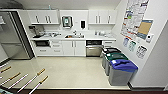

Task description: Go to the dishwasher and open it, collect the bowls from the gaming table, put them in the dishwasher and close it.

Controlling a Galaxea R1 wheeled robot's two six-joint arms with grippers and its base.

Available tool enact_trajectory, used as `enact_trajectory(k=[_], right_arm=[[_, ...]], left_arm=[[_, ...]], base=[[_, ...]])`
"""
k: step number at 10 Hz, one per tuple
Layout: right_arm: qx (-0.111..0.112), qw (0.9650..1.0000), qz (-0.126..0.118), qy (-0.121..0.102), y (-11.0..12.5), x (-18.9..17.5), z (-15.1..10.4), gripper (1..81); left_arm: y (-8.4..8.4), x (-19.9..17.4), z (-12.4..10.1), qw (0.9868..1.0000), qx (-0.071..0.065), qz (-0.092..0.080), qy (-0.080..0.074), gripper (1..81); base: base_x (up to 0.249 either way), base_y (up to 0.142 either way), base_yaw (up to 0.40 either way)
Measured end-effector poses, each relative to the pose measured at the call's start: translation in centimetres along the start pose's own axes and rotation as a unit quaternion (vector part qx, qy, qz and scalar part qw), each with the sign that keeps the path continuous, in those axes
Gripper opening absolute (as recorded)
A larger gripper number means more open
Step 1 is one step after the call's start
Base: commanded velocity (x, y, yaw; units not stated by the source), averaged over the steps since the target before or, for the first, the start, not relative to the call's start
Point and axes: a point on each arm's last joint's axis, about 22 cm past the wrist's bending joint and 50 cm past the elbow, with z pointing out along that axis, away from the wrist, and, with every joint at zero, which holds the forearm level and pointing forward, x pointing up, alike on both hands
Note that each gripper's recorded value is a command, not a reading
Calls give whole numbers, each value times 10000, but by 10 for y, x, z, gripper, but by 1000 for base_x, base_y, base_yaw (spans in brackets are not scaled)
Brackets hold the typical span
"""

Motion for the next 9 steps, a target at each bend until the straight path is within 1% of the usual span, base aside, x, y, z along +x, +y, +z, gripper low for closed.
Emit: enact_trajectory(k=[9], right_arm=[[2, 10000, 5, -11, 0, -2, 0, 10]], left_arm=[[0, 0, 0, 10000, -1, -2, 0, 10]], base=[[134, 0, 0]])
